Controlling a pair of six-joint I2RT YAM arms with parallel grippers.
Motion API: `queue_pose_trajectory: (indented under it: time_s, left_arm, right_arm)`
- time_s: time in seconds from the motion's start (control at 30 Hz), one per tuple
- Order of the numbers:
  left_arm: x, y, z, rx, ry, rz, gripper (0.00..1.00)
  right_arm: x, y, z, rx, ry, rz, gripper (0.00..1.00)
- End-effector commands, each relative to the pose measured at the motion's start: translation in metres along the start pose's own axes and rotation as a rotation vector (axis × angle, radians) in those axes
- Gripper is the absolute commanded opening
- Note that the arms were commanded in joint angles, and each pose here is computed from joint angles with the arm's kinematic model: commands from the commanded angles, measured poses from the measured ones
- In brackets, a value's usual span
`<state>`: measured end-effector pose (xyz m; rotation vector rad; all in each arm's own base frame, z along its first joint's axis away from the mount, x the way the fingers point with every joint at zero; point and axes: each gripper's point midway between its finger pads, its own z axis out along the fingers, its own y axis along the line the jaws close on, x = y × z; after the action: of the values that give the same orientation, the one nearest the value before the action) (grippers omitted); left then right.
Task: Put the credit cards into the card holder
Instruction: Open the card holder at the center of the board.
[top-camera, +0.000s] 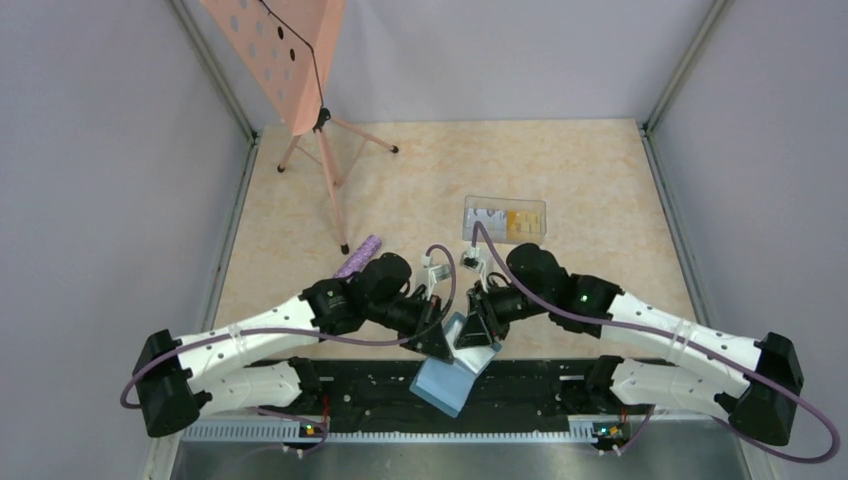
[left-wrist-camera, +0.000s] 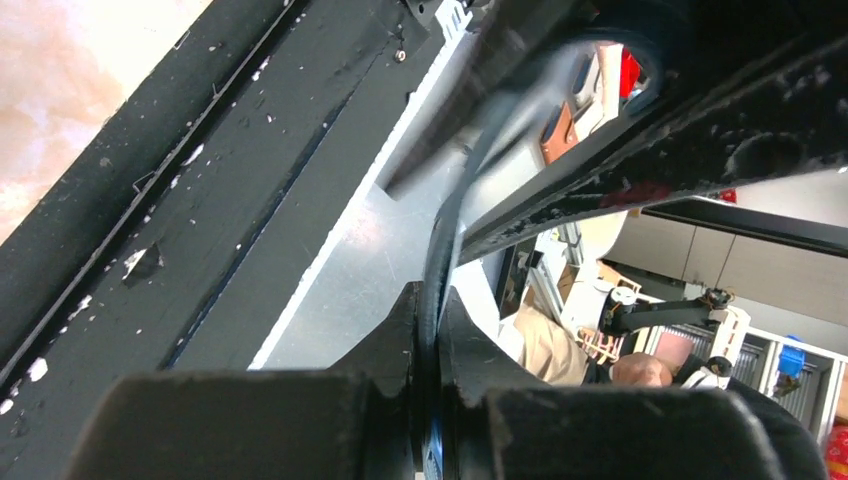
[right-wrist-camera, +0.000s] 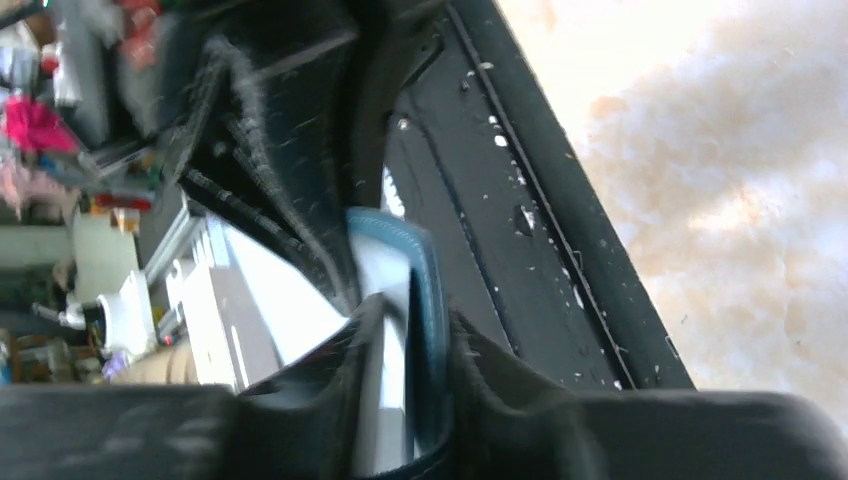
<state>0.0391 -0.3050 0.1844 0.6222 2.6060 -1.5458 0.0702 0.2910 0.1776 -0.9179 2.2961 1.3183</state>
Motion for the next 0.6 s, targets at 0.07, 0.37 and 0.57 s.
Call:
queue_pose_trajectory:
  time_s: [0.07, 0.37, 0.57]
  left_arm:
    - [-0.017, -0.032, -0.013, 0.095, -0.086, 0.121, 0.19]
    - [-0.011, -0.007, -0.018, 0.013, -0.141, 0.108, 0.43]
    - [-0.016, 0.021, -0.032, -0.138, -0.244, 0.092, 0.44]
  right_arm:
    - [-0.014, 0.043, -0.009, -0.215, -0.080, -0.068, 0.00]
    - [-0.036, 0.015, -0.033, -0.101, -0.229, 0.038, 0.00]
    - [-0.044, -0.014, -0.043, -0.020, -0.320, 0.190, 0.00]
